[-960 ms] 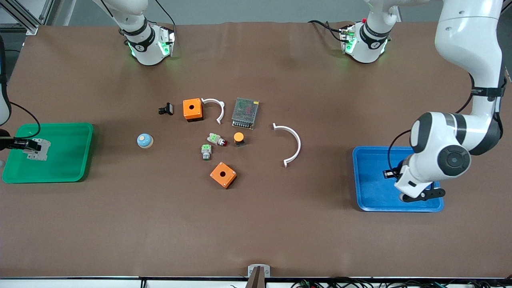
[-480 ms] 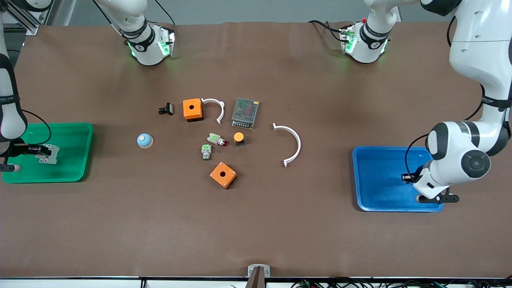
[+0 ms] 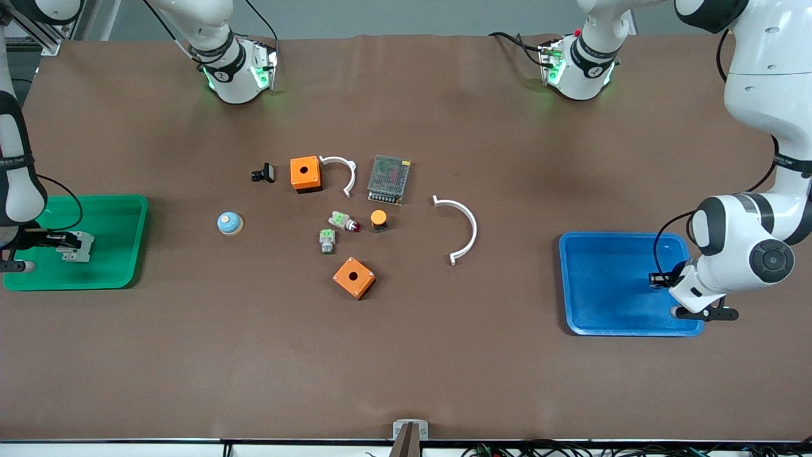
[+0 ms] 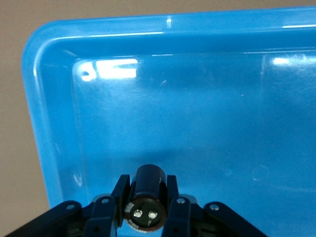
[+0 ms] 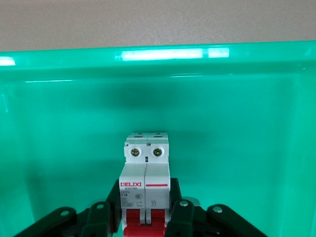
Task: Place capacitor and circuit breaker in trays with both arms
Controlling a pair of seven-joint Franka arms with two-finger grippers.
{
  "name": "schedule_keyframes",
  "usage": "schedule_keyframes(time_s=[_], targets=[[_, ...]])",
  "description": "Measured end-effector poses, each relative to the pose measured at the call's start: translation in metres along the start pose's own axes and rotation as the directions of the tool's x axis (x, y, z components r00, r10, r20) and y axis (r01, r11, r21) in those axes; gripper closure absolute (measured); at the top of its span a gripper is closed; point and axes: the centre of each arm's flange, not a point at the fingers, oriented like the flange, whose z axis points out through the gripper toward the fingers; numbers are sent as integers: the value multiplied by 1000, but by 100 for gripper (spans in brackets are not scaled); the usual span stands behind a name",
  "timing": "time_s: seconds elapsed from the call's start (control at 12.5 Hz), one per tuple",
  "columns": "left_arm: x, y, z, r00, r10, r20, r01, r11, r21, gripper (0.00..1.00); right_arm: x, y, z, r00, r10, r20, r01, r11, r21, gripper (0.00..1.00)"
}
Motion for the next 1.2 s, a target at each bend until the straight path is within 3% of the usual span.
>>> schedule_keyframes(time_s=[0.08, 0.16, 0.4, 0.48, 0.56, 0.96, 1.2], targets=[[0, 1, 0, 1000, 2, 0, -2, 1000, -1, 48, 0, 0, 0, 1000, 0, -1, 0, 1000, 0, 60], [1, 2, -1, 1000, 3, -2, -3, 1000, -1, 39, 0, 0, 0, 1000, 0, 0, 0, 1000, 0, 53], [6, 12, -34, 1000, 17, -26, -17, 1000, -3, 6, 3, -2, -8, 1000, -6, -4, 6, 1000, 1, 21], [8, 23, -62, 999, 32, -36, -32, 999, -6, 0, 4, -3, -23, 1000, -8, -4, 8, 1000, 2, 12], [9, 35, -100, 998, 49, -47, -49, 999, -6, 0, 4, -5, -50, 1000, -10, -3, 10, 1000, 5, 1], [-28, 60, -288, 999, 11, -53, -13, 999, -48, 0, -24, -84, -229, 1000, 21, 15, -21, 1000, 7, 0], [-70, 61, -363, 996, -24, -86, 19, 998, -59, 0, -33, -157, -278, 999, 46, 27, -47, 999, 14, 0]])
